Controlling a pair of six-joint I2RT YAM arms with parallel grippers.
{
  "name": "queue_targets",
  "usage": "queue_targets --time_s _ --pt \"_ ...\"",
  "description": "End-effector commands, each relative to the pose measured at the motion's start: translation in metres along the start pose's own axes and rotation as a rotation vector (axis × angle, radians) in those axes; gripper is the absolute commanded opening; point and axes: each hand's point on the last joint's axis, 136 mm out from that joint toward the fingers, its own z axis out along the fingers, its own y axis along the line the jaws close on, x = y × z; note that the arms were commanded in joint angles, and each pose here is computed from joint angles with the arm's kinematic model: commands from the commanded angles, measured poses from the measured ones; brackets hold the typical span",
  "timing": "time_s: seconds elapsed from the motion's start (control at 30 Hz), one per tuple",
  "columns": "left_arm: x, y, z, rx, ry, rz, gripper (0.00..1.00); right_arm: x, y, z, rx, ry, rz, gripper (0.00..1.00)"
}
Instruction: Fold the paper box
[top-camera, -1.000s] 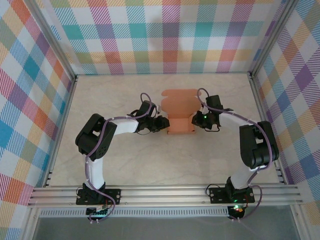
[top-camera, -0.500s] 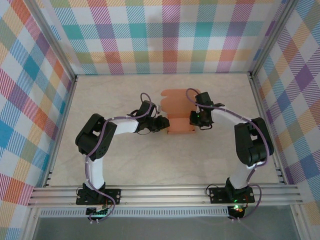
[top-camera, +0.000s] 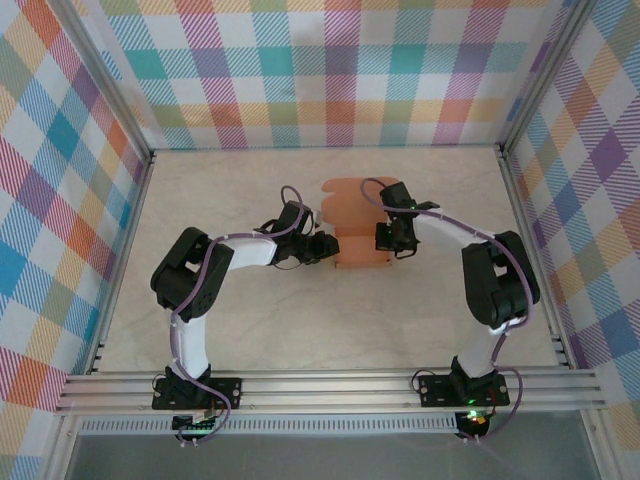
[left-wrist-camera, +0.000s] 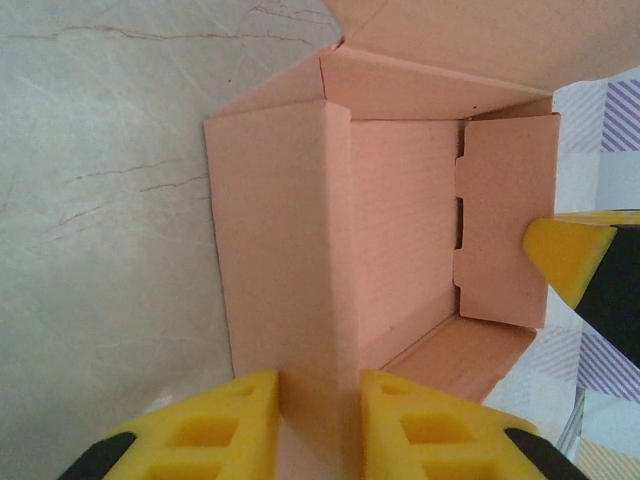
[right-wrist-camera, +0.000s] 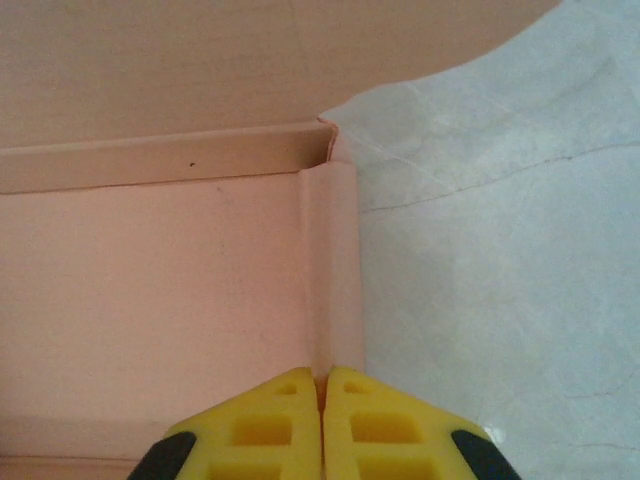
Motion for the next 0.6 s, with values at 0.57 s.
queue_targets --time_s 0.57 --pt "0.0082 -0.0066 0.0026 0.026 0.024 0.029 0.25 0.0387 -0.0141 0.0294 0.167 0.165 -0.067 0.09"
